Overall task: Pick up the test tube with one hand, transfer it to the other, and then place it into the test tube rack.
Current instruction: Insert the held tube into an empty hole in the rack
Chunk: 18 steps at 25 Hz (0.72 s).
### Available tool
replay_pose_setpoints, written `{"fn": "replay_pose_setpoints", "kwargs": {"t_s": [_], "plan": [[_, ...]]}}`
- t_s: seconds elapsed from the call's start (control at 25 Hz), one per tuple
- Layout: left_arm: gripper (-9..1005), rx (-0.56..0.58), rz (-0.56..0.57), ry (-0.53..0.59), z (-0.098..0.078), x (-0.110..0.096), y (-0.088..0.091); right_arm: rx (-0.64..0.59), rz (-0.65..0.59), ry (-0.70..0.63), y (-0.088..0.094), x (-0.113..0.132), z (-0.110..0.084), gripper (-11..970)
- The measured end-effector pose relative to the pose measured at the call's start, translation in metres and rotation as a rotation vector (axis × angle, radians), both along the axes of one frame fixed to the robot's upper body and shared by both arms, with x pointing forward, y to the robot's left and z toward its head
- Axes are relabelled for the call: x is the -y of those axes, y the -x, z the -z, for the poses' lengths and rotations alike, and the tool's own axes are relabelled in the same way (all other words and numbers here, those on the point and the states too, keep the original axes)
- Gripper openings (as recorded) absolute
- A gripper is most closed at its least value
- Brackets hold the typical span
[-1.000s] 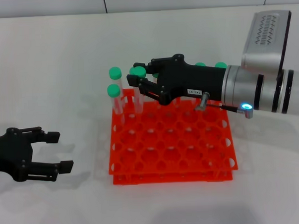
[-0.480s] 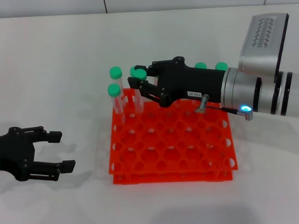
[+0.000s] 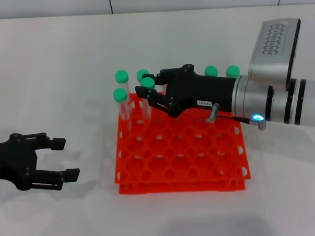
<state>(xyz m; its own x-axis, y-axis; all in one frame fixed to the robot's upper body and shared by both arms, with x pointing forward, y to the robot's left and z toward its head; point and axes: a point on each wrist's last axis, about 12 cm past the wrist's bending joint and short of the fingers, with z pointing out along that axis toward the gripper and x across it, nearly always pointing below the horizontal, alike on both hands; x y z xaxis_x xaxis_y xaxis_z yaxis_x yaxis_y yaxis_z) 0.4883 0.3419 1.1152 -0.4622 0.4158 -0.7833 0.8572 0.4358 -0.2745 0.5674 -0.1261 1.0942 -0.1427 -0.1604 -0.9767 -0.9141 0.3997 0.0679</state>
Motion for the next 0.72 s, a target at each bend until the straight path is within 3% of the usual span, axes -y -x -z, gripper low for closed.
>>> {"fn": "replay_pose_setpoints", "kwargs": {"t_s": [0.72], "plan": [[890, 0.000, 0.000, 0.004, 0.0004, 0.0012, 0.0000, -0.001, -0.003, 0.002, 0.0003, -0.0003, 0.0004, 307]]}}
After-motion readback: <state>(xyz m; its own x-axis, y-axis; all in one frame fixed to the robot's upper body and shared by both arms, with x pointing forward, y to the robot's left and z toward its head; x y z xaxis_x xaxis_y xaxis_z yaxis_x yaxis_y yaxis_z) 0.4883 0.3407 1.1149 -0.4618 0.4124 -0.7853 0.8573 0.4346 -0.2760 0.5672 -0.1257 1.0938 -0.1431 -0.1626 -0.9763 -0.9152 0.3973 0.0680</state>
